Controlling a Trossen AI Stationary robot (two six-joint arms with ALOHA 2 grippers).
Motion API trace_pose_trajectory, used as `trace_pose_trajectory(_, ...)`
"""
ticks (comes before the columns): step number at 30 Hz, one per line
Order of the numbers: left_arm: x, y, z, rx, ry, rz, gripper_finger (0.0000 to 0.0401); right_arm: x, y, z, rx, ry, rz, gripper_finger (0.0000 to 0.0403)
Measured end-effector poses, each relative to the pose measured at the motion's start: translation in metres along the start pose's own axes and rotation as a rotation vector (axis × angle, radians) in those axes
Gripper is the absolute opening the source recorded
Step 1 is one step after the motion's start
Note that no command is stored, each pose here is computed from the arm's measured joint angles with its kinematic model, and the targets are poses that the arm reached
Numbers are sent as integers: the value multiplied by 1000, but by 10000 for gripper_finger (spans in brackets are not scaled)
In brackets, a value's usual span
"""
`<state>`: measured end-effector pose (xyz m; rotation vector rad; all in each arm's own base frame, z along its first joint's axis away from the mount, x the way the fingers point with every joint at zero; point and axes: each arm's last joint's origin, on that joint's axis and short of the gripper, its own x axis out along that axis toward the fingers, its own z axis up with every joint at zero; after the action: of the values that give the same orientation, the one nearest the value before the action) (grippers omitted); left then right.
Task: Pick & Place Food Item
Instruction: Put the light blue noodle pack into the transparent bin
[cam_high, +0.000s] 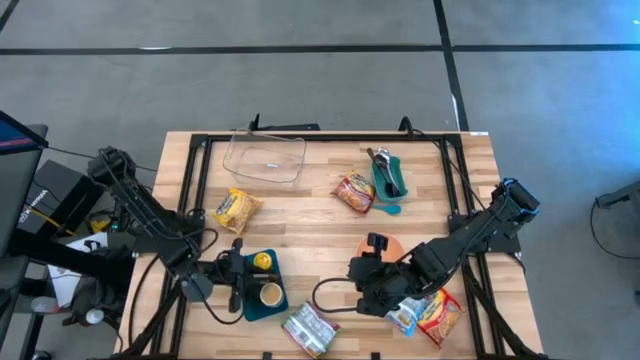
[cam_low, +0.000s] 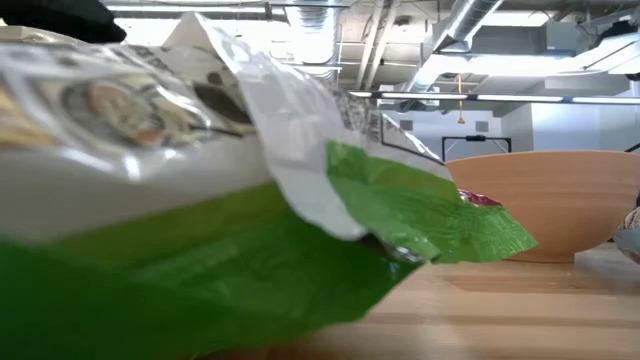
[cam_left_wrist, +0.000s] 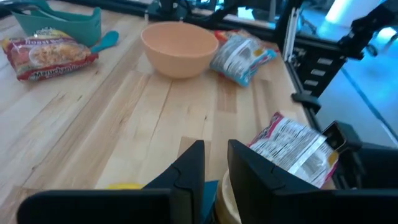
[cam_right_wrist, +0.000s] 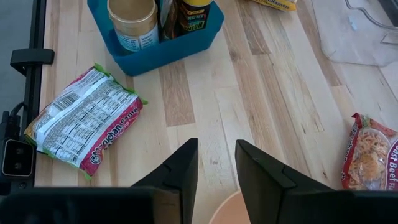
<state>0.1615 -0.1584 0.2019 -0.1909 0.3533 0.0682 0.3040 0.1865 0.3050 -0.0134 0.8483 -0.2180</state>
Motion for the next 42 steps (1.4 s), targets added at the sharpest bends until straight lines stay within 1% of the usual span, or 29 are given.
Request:
trace_pose_trajectory(2, -2, 1, 3, -7, -11, -7, 66, 0, 0, 0, 0, 0, 0, 101)
trace_pose_trajectory(6, -4, 1, 7, 16, -30, -19, 66, 0, 0, 0, -1, 1, 0, 101)
trace_pose_trajectory(11, -2, 1, 12, 28, -62, -22, 71, 0, 0, 0, 0, 0, 0, 101)
trace_pose_trajectory(14, 1, 3, 15, 17, -71, -6, 90, 0, 0, 0, -1, 0, 0, 101)
trace_pose_trajectory(17, 4, 7, 17, 7, -76, 15, 121, 0, 0, 0, -2, 2, -1, 101)
trace_pose_trajectory(20, 8, 9, 22, -35, -103, 25, 149, 0, -1, -2, -5, 27, 3, 101)
trace_pose_trajectory(24, 10, 9, 31, -70, -163, 15, 168, -2, 2, -7, -1, 67, 24, 101)
trace_pose_trajectory(31, 10, 9, 40, -95, -223, 3, 172, -13, 10, -23, 38, 128, 6, 101)
trace_pose_trajectory(37, 10, 8, 40, -100, -228, 1, 166, -27, 20, -42, 100, 191, -14, 101)
trace_pose_trajectory(42, 10, 8, 40, -100, -228, 1, 160, -41, 33, -57, 167, 208, 4, 101)
